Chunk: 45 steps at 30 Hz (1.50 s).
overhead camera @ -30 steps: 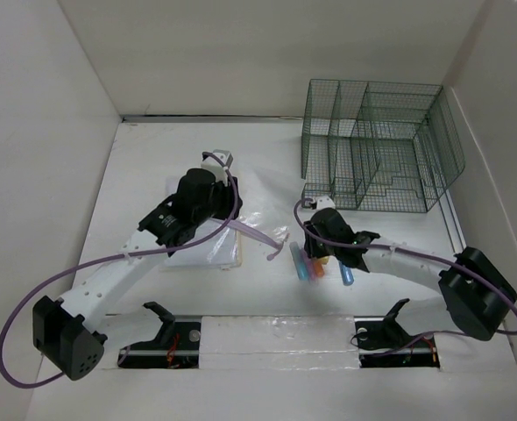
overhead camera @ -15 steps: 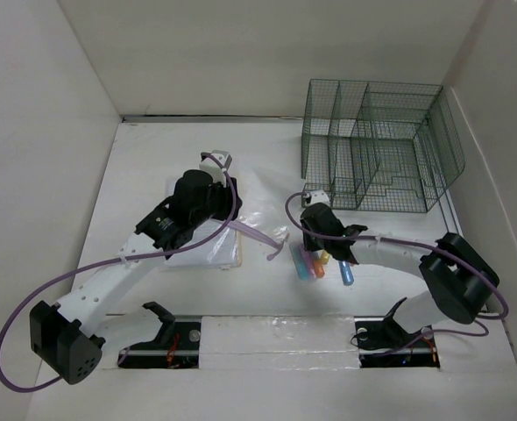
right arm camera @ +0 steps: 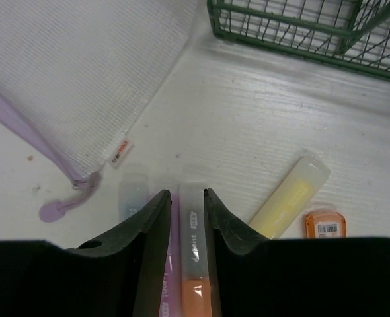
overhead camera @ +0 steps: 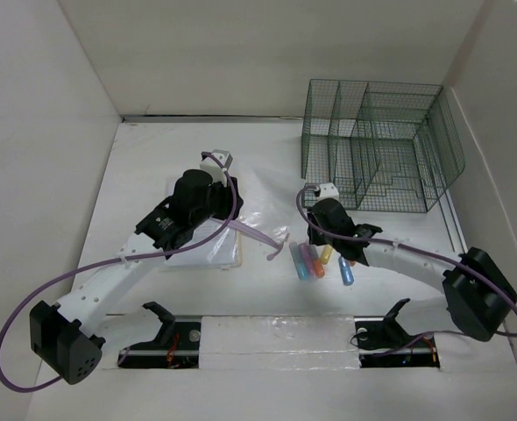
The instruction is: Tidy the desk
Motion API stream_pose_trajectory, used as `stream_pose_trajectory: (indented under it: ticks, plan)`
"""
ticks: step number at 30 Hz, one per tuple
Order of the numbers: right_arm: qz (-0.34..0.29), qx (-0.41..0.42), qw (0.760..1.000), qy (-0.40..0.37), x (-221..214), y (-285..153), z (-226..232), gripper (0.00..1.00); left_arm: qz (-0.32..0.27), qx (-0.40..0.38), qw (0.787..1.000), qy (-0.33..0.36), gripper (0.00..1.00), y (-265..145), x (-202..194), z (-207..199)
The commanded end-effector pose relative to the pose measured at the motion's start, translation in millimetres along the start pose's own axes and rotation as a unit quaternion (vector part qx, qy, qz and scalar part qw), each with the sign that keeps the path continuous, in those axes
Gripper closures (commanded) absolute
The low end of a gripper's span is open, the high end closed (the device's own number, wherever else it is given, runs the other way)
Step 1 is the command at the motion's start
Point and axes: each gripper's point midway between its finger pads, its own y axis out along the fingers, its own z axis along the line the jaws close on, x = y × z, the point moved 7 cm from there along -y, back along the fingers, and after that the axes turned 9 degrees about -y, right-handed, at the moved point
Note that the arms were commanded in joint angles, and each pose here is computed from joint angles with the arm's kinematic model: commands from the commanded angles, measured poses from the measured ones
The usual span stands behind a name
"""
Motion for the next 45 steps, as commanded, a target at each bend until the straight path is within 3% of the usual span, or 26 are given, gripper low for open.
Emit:
stream_pose_trajectory:
  ticks: [1, 23, 25, 26, 27, 31, 37, 45]
  plan:
    - [0.04, -0.001, 0.999, -0.015, -18, 11, -1, 0.68, -0.02, -0.016, 1.0, 0.002, 0.6, -5, 6, -3]
    - [0.088, 0.011, 0.995, -0.039, -35, 33, 8, 0.6, -0.022, -0.017, 1.0, 0.002, 0.6, -7, 6, -3]
    - [0.086, 0.009, 0.996, -0.038, -33, 34, 8, 0.64, -0.022, -0.017, 1.0, 0.002, 0.6, -7, 6, -3]
    - [0.084, 0.004, 0.996, -0.039, -32, 34, 8, 0.73, -0.024, -0.018, 1.0, 0.002, 0.6, -8, 7, -3]
    - [0.082, 0.002, 0.996, -0.038, -31, 33, 7, 0.76, -0.022, -0.017, 1.0, 0.002, 0.6, -7, 6, -3]
    - [0.05, -0.02, 0.998, -0.033, -14, 20, 1, 0.83, -0.026, -0.019, 0.999, 0.003, 0.6, -9, 7, -3]
    - [-0.079, -0.007, 0.997, 0.011, 54, -22, -8, 0.85, -0.026, -0.022, 0.999, 0.003, 0.6, -10, 7, -4]
    - [-0.221, 0.022, 0.974, 0.047, 139, -69, -23, 0.84, -0.04, -0.029, 0.999, 0.004, 0.6, -16, 12, -6]
